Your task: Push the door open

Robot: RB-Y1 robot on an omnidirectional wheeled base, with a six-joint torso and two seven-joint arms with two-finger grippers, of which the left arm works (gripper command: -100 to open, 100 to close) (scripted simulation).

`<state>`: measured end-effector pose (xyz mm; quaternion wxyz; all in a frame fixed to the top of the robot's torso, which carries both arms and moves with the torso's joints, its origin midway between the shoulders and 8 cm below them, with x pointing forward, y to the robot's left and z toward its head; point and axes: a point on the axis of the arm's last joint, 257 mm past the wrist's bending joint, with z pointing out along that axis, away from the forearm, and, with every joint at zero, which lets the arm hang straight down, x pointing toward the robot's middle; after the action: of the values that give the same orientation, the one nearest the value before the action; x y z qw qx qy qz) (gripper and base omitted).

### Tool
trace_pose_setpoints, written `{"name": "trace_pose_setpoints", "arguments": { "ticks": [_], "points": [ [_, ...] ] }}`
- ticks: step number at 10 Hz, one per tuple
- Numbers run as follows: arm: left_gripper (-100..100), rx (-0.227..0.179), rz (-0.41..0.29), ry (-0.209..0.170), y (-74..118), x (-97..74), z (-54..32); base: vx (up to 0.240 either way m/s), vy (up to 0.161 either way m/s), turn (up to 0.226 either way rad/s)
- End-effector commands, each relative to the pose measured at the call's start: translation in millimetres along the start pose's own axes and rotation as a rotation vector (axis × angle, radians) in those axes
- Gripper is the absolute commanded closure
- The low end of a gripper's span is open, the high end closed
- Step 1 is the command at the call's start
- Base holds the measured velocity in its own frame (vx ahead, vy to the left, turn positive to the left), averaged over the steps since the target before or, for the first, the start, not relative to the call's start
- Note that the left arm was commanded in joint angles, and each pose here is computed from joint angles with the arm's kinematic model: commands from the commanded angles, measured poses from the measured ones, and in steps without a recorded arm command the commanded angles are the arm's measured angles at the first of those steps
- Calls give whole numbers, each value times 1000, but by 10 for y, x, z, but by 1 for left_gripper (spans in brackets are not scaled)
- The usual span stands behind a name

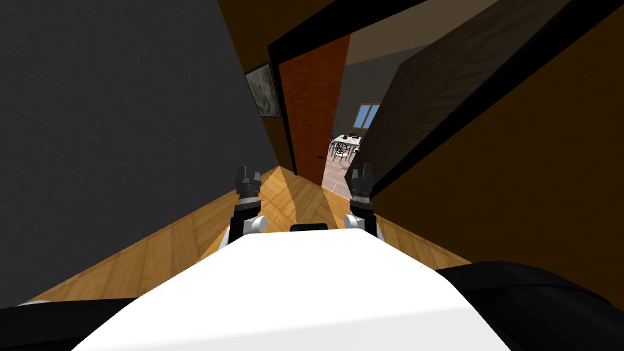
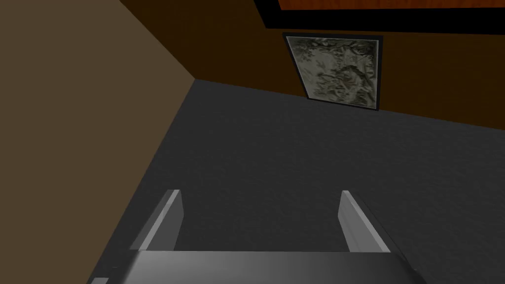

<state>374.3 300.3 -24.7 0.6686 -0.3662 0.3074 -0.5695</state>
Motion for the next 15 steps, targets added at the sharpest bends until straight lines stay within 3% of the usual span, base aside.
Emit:
{"name": "trace_pose_setpoints", "arguments": {
  "ticks": [1,7,15],
  "points": [
    [-100,-13,-5,12,112,41,-3,52,-17,-61],
    [-100,-51,-21,44,435,160,-22,89,-9,-46],
    [-100,-125,-49,96,1029,391,-96,99,-9,-59]
  ]
}}
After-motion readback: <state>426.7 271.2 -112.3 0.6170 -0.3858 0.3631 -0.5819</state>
